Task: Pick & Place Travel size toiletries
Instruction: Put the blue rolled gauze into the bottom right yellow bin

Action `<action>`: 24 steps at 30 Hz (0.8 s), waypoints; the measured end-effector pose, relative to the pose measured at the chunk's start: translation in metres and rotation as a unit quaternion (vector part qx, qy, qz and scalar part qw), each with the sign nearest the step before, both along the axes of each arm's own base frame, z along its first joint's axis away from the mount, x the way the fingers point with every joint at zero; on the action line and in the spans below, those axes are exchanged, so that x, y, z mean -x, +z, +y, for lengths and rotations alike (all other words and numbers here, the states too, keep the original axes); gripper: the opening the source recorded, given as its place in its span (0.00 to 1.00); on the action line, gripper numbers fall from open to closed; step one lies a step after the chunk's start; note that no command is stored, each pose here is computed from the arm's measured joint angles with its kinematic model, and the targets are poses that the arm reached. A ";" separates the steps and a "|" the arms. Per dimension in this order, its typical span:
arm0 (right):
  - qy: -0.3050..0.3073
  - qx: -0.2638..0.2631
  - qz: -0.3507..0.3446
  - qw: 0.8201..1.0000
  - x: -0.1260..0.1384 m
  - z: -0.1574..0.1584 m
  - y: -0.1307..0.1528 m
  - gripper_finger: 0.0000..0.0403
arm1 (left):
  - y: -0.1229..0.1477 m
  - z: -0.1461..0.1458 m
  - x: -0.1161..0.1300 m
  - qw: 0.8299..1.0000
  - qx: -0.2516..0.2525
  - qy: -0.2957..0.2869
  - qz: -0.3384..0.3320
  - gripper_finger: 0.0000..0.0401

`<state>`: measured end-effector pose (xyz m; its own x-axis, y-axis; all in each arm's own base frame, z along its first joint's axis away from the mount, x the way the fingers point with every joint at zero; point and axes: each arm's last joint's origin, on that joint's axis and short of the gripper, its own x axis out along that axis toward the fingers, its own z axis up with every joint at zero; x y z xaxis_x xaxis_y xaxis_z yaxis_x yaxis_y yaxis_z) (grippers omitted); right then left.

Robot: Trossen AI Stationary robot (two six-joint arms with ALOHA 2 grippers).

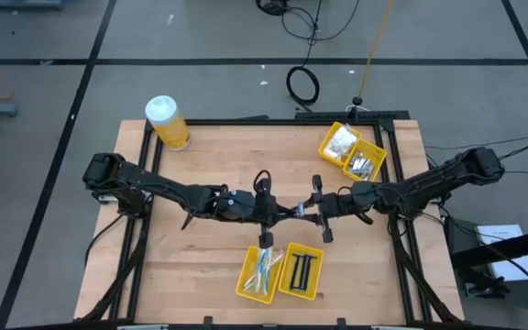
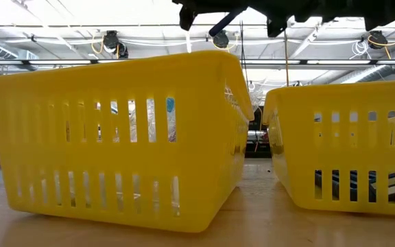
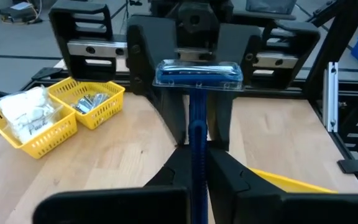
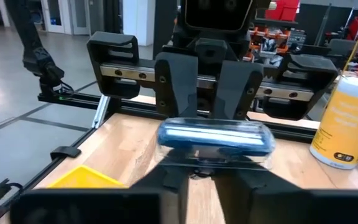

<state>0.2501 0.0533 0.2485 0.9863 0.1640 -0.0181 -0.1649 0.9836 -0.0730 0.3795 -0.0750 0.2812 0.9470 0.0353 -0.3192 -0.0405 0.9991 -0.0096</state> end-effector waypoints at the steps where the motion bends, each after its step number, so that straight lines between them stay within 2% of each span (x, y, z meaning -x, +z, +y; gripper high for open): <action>1: 0.001 0.001 -0.001 1.000 0.000 0.000 0.000 0.14 | 0.000 0.000 0.000 1.000 0.000 -0.001 0.001 0.02; 4: 0.003 0.008 -0.002 1.000 0.000 0.000 0.000 0.06 | 0.000 0.000 0.000 1.000 0.002 -0.006 0.001 0.01; 7: 0.003 0.009 -0.003 1.000 0.000 0.000 0.000 0.06 | 0.000 -0.001 0.000 1.000 0.026 -0.007 0.001 0.06; 11: 0.003 0.009 -0.002 1.000 0.000 0.000 0.000 0.06 | -0.001 -0.003 0.001 0.998 0.063 0.009 0.004 0.21; 17: 0.011 -0.005 0.017 1.000 0.000 0.001 -0.003 0.06 | 0.003 -0.011 0.002 0.998 0.057 0.003 0.002 0.47; 24: 0.075 -0.065 0.113 0.989 0.004 0.007 -0.018 0.06 | 0.032 -0.013 0.016 0.998 0.042 -0.027 -0.039 0.64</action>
